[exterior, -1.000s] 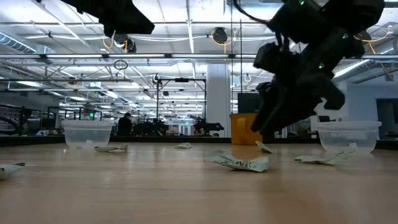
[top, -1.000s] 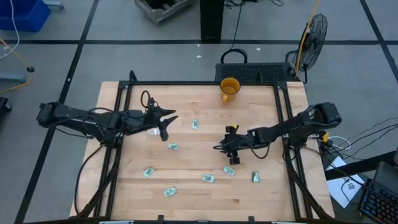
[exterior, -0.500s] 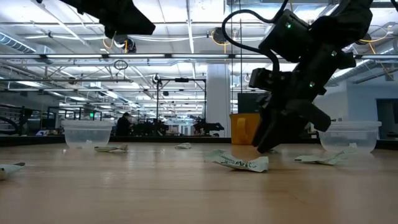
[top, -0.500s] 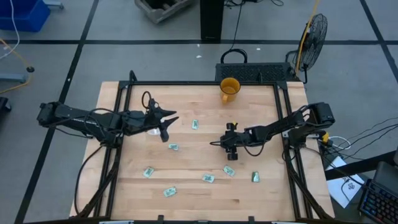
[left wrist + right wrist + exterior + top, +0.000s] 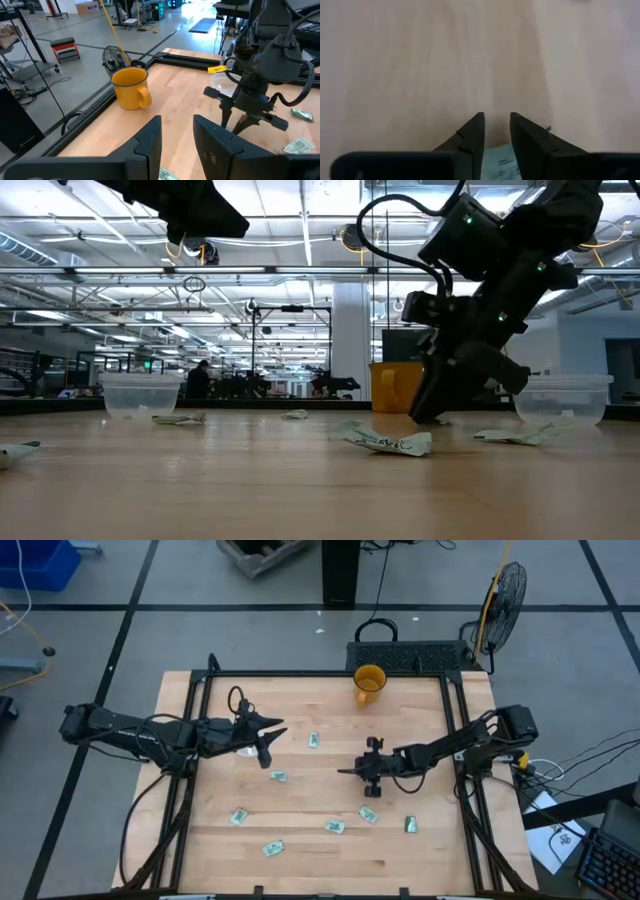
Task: Pick and place Stevia / Truvia into bins
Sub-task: Put the stevia packet into the right transparent container
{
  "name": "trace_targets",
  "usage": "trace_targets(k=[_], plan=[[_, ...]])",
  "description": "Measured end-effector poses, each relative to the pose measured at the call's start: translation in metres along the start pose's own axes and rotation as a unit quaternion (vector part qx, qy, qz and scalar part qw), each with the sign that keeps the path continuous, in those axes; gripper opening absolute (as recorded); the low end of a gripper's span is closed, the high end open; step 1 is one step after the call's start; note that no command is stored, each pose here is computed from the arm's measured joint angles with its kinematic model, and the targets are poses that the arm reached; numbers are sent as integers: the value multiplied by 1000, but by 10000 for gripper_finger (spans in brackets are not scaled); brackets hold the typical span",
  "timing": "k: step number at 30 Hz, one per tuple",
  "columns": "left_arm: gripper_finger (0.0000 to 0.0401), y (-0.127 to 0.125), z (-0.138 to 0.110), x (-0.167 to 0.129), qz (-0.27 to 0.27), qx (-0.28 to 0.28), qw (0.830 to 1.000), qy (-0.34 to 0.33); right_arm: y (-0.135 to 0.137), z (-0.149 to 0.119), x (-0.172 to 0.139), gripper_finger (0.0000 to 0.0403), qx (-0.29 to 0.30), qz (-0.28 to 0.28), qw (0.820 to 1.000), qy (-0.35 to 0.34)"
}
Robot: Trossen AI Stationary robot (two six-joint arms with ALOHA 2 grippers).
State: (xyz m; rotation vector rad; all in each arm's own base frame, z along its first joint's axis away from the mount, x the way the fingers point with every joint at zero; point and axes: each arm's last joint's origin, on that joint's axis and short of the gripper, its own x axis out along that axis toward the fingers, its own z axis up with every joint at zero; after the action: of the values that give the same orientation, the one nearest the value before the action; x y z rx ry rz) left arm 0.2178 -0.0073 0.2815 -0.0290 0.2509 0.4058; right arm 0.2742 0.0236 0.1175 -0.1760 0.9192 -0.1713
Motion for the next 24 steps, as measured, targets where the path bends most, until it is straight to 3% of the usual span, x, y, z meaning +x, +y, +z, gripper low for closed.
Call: trace_targets(k=[4, 10, 17, 24], plan=[[118, 0, 0, 0, 0, 0, 1000, 0, 1, 9, -13, 87, -6, -16, 999, -36], [118, 0, 0, 0, 0, 0, 1000, 0, 7, 13, -34, 132, 22, -5, 998, -52], [118, 0, 0, 0, -1, 0, 1000, 0, 12, -8, -29, 176, 14, -49, 999, -17], [118, 0, -1, 0, 0, 4, 1000, 5, 9, -29, -25, 182, 34, -87, 996, -14]])
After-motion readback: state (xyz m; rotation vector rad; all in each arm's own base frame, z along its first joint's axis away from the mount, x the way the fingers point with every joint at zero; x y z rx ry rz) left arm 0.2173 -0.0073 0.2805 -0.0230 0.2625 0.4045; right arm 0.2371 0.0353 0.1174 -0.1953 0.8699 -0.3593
